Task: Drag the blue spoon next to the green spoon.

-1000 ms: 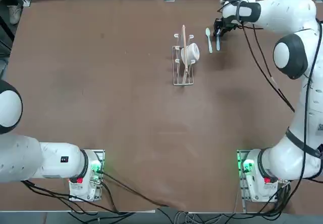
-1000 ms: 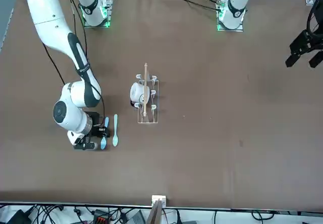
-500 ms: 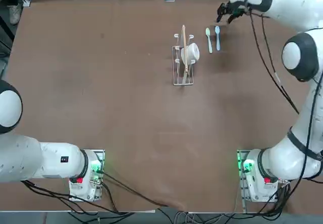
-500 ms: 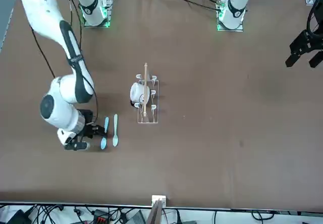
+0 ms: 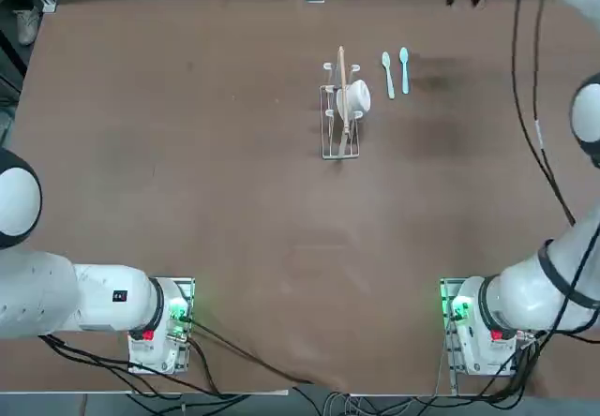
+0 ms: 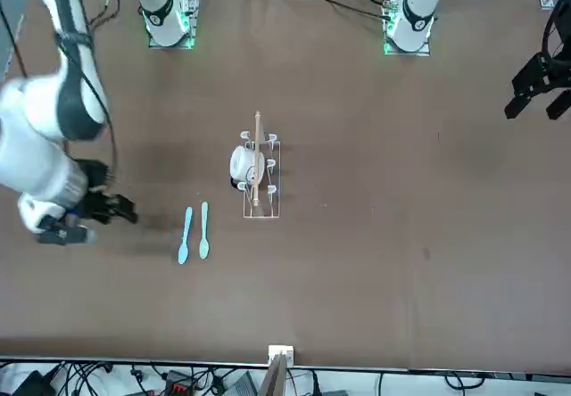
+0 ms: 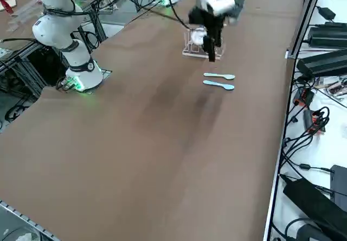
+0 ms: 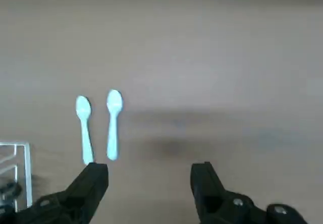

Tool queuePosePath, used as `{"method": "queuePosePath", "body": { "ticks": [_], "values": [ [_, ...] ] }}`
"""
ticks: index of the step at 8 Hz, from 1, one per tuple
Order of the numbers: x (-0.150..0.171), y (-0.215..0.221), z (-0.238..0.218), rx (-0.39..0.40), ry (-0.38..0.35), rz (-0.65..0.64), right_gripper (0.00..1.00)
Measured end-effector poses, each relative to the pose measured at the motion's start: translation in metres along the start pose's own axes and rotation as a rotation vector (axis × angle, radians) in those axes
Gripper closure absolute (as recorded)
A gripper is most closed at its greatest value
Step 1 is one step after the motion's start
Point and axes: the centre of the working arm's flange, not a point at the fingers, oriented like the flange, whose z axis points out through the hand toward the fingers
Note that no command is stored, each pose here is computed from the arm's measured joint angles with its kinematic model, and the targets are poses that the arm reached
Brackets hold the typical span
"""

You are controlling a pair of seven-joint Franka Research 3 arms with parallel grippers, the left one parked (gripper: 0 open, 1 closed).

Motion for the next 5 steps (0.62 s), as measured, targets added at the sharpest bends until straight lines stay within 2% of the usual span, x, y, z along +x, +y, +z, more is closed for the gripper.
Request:
{"method": "queuePosePath", "body": {
  "ticks": [3, 5],
  "values": [
    [-0.017, 0.048, -0.103, -0.085, -0.067, 0.051, 0.00],
    [-0.032, 0.052, -0.142, -0.107, -0.130, 0.062, 0.00]
  ]
}}
